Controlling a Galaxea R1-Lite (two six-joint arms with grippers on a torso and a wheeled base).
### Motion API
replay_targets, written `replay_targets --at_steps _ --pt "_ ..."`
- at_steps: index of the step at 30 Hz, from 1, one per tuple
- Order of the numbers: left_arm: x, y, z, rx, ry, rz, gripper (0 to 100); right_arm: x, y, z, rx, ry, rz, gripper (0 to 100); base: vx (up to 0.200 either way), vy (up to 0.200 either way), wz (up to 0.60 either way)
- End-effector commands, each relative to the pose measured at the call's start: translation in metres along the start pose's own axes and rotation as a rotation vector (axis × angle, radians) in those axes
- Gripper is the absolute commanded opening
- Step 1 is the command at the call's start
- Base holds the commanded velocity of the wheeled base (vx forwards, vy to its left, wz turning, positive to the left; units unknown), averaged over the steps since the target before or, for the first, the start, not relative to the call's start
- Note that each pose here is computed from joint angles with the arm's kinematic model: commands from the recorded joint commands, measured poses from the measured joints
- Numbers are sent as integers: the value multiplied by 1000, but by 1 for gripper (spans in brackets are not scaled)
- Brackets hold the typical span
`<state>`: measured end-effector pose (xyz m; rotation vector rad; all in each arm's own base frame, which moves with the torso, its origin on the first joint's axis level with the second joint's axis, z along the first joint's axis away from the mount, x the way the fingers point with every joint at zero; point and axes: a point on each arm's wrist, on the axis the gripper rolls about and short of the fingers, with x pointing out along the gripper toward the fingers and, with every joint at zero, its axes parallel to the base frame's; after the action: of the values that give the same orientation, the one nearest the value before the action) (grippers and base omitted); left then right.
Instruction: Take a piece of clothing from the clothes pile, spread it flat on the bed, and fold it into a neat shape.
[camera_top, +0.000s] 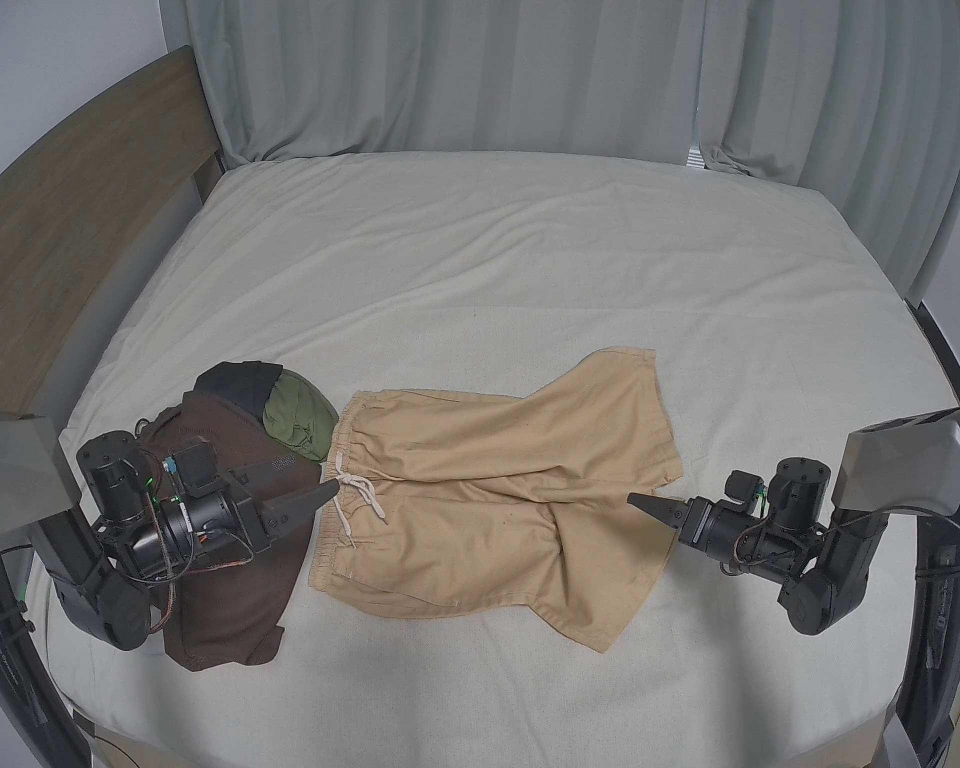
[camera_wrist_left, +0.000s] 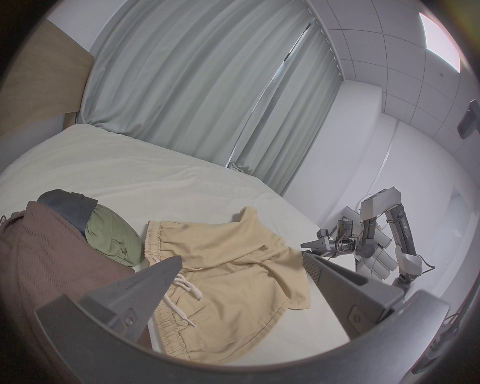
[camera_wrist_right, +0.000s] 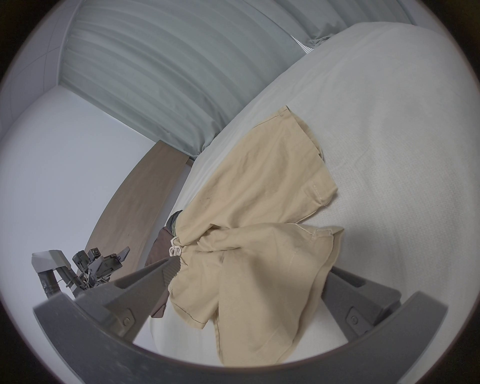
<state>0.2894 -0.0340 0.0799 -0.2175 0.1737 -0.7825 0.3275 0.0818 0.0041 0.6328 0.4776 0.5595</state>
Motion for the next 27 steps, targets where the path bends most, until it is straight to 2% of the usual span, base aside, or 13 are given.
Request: replay_targets --at_steps 1,5,6,9,11,12,15,22,27 --pt "0 0 0 0 0 -1 100 1 -1 -1 1 2 -1 100 0 0 0" --pt "0 0 0 0 0 -1 100 2 -2 0 1 -3 -5 100 0 0 0" --pt "0 0 0 0 0 -1 100 1 -3 0 1 -5 -10 0 0 0 0" --pt "0 0 0 0 0 -1 100 -1 -5 0 3 -5 -20 0 0 0 0" --pt "0 -1 -1 -2 3 -2 100 -3 -9 2 -22 -14 -32 0 0 0 0" --pt "0 -1 -1 -3 5 -4 100 -5 -18 2 -63 -16 -57 0 0 0 0" --pt "0 -1 -2 -4 6 -3 100 -6 -25 4 -90 -24 -72 0 0 0 0" --pt "0 -1 -1 -3 5 -4 100 5 -35 20 -111 -88 -79 0 0 0 0" --pt "0 -1 -2 -6 6 -3 100 26 -46 26 -131 -179 -131 0 0 0 0"
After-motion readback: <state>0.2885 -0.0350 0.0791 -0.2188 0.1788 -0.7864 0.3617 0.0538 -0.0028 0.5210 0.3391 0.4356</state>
